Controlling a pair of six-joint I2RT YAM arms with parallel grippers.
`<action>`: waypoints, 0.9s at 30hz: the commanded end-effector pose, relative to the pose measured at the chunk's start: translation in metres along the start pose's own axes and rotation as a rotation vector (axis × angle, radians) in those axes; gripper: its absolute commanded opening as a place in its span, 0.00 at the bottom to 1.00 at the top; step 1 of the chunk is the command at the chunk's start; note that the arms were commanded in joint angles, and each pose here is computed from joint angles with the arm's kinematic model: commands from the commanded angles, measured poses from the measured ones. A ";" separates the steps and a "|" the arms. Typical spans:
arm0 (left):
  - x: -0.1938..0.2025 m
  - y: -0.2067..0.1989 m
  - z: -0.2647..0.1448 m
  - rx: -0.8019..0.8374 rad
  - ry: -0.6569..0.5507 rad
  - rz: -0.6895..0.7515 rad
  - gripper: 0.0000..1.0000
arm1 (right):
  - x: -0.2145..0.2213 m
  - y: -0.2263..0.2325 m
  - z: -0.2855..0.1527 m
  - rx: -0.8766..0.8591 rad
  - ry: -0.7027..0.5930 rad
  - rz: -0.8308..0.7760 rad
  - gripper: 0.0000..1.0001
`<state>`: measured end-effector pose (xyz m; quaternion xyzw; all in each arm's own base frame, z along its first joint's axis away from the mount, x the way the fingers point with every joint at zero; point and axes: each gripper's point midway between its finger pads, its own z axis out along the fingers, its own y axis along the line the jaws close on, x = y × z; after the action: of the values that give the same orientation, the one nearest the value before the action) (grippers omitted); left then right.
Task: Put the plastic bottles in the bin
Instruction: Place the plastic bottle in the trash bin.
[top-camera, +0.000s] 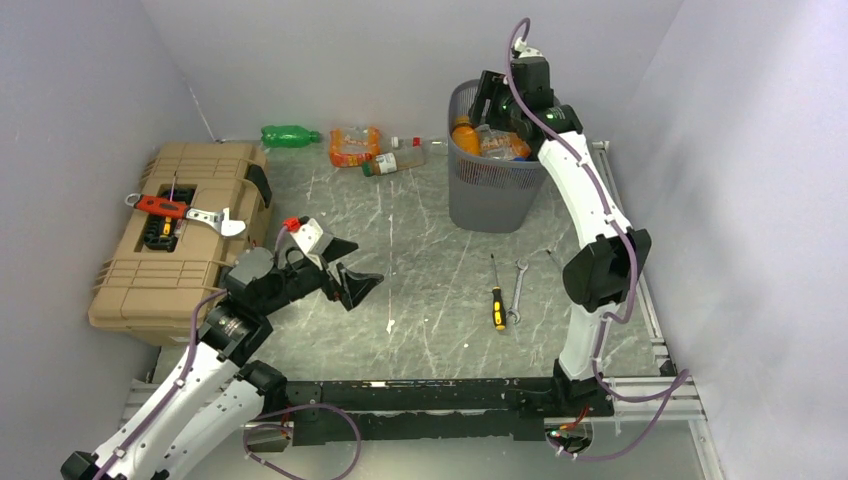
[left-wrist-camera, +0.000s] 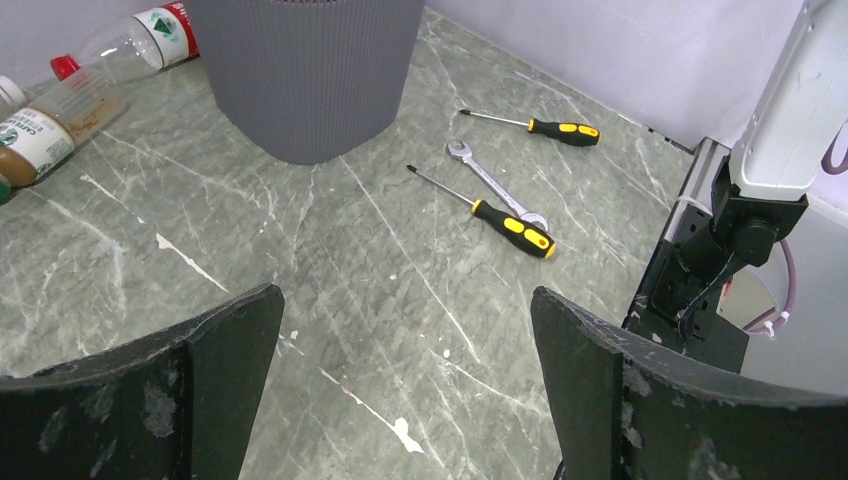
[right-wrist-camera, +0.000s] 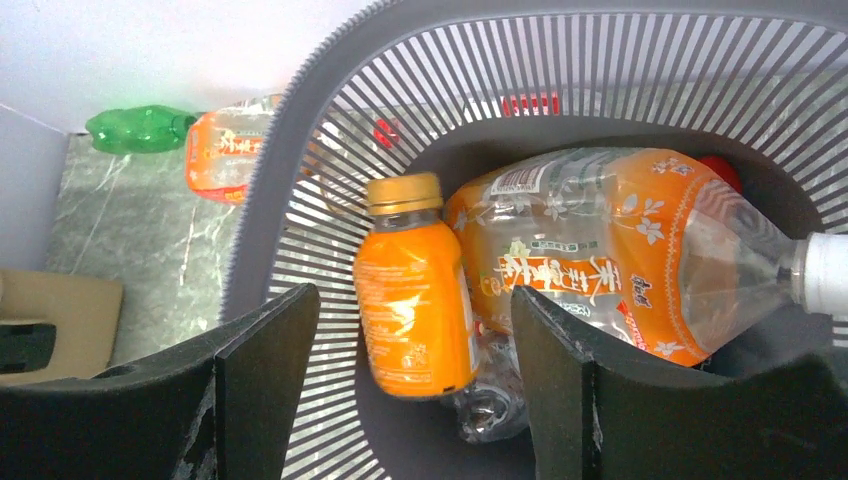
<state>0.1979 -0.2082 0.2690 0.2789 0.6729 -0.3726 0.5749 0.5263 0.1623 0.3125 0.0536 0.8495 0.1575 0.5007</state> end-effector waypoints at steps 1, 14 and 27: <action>-0.023 -0.008 0.001 0.028 -0.046 0.033 1.00 | -0.049 0.020 -0.051 -0.057 -0.124 0.022 0.75; 0.009 0.085 0.003 -0.472 0.074 -0.069 0.99 | -0.034 0.095 -0.247 -0.502 -0.440 0.028 0.74; 0.013 0.183 0.103 -0.675 0.362 0.130 0.99 | 0.122 0.044 -0.319 -0.680 -0.369 0.051 0.72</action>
<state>0.3550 -0.1914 0.2169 0.1151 0.8396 -0.1317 0.5143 0.2000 0.1616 0.3982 -0.0562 0.6236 0.4154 0.6598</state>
